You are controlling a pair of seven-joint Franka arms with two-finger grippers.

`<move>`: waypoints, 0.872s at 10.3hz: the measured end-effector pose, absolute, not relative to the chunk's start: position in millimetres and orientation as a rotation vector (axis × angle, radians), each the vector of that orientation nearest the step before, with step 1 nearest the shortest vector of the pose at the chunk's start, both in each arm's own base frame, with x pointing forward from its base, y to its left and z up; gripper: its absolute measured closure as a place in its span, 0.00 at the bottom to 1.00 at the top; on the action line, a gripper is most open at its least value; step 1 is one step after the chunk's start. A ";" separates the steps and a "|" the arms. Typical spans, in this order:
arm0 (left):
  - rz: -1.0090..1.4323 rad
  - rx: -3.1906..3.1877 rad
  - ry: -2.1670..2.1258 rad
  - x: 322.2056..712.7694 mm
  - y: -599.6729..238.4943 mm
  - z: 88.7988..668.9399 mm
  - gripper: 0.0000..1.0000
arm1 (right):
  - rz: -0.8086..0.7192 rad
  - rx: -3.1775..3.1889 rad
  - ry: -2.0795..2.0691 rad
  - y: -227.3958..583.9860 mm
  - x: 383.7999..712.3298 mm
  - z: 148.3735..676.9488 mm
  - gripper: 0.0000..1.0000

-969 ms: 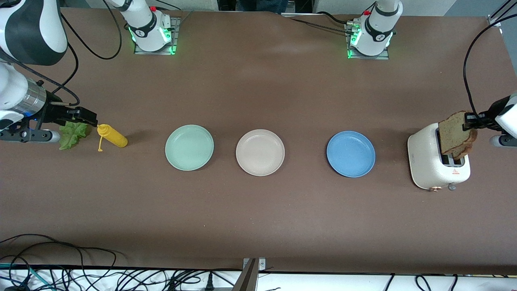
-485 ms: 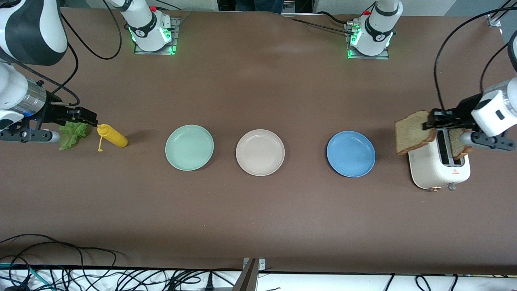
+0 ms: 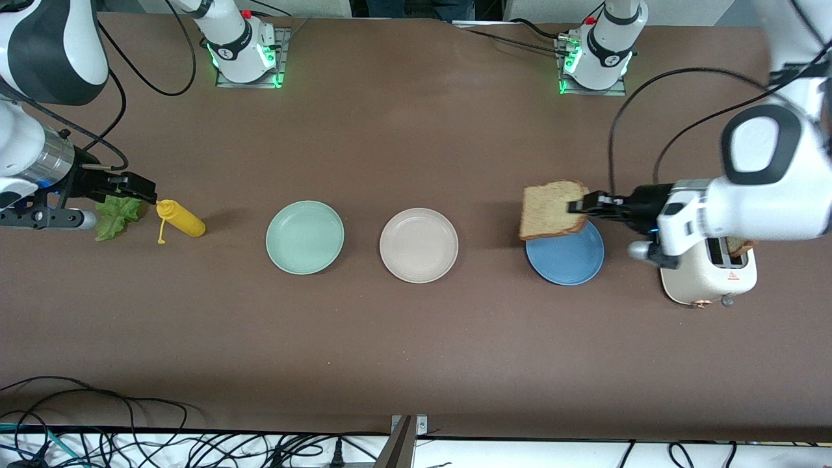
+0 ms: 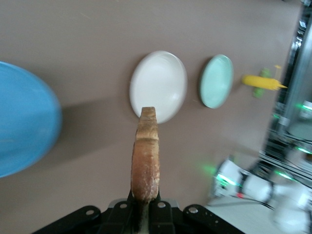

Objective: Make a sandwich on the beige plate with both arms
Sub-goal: 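Carry the bread slice to the beige plate and release it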

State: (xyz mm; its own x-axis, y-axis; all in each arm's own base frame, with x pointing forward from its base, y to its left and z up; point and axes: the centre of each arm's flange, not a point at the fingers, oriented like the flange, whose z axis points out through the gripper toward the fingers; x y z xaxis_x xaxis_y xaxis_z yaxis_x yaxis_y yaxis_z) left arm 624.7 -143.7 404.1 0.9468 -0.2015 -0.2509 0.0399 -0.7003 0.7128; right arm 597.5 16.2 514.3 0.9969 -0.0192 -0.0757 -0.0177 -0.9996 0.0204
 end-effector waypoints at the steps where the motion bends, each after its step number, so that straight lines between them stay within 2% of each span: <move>1: -0.436 2.291 -0.136 624.5 -174.7 383.6 0.90 | -0.118 3.119 -0.029 16.1 597.6 514.3 0.00; 3: -0.458 2.243 -0.199 630.3 -223.5 351.6 0.90 | -0.118 3.119 -0.029 16.1 597.7 514.5 0.00; 6: -0.338 2.215 -0.284 647.2 -263.2 297.8 0.90 | -0.118 3.119 -0.029 16.1 597.8 514.4 0.00; 9: -0.262 2.246 -0.286 641.4 -309.1 259.4 0.90 | -0.119 3.119 -0.029 16.4 597.8 514.3 0.00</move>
State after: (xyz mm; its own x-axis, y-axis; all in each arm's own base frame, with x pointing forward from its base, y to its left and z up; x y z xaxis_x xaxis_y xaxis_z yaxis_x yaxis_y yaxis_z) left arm 641.4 -309.1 259.4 0.9523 -0.2912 -0.0917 -0.1166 -0.6245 0.7723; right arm 597.8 16.4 514.3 0.9969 -0.0191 -0.0757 -0.0175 -0.9996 0.0208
